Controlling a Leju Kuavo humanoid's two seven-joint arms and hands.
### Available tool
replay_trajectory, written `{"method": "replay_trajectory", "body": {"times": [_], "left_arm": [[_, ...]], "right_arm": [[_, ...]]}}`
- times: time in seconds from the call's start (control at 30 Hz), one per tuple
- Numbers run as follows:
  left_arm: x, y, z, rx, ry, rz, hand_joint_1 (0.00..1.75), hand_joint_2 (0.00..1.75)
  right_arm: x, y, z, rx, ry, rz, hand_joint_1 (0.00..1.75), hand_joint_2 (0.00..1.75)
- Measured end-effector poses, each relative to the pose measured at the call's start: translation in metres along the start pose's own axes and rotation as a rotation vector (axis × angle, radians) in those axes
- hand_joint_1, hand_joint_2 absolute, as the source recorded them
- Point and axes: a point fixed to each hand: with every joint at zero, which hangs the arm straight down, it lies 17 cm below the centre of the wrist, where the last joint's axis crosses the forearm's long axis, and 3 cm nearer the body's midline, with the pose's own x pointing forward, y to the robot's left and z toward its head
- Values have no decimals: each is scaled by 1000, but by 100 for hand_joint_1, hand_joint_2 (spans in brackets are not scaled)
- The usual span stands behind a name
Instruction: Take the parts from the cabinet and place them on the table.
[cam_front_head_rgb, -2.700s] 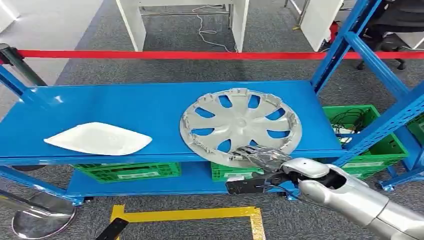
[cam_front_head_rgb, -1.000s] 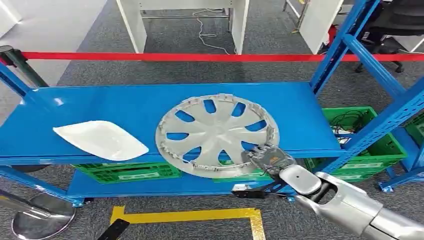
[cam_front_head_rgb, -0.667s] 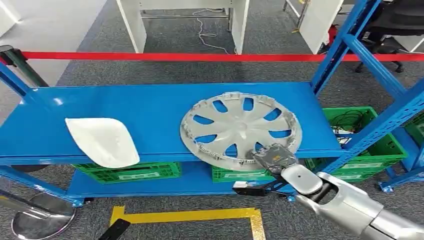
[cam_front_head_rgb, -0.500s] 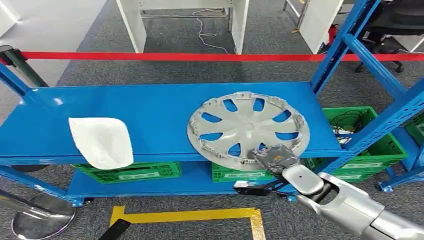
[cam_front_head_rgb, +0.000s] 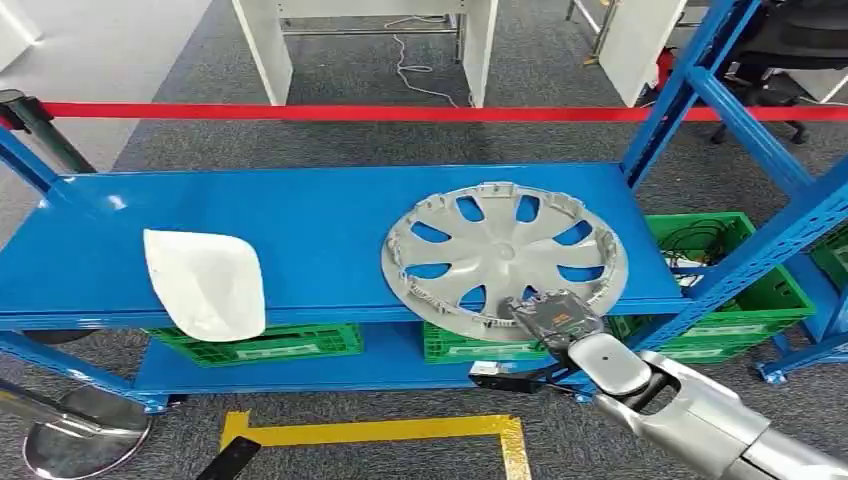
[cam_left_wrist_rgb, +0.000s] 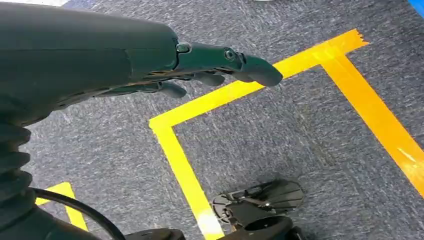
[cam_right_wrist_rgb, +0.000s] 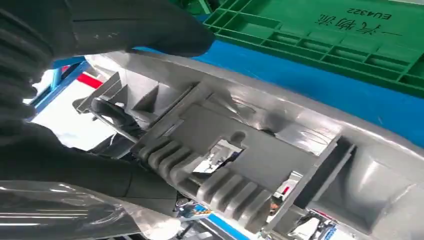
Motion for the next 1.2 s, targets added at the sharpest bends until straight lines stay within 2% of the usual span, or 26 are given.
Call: {"method": "replay_trajectory", "body": {"times": [0.17,0.33,0.4,0.53,0.8,0.87,0.93,1.1,1.2], "left_arm": [[0,0,0,0,-1,-1,0,175],[-1,-2,3,-3,-5,-13,0,175],[-2,-3,4,-9,-10,-15,0,175],[-1,-2,8,-13,-27,10,0,175],[-1,-1,8,-12,-29,12,0,175],[0,-2,12,-20,-43,23,0,175],[-3,0,17,-26,-57,55,0,175],[-4,2,20,-21,-68,65,0,175],[-6,3,22,-17,-75,68,0,175]], "right_arm": [[0,-2,0,-11,6,-4,175,175],[-3,-14,5,-106,48,-71,175,175],[-3,-32,11,-187,63,-130,175,175],[-13,-95,32,-415,99,-275,175,175],[-14,-101,35,-434,101,-285,175,175],[-22,-134,55,-556,99,-366,175,175],[-35,-196,110,-838,30,-565,175,175],[-36,-221,144,-974,-60,-719,175,175],[-37,-233,160,-1038,-163,-883,175,175]]}}
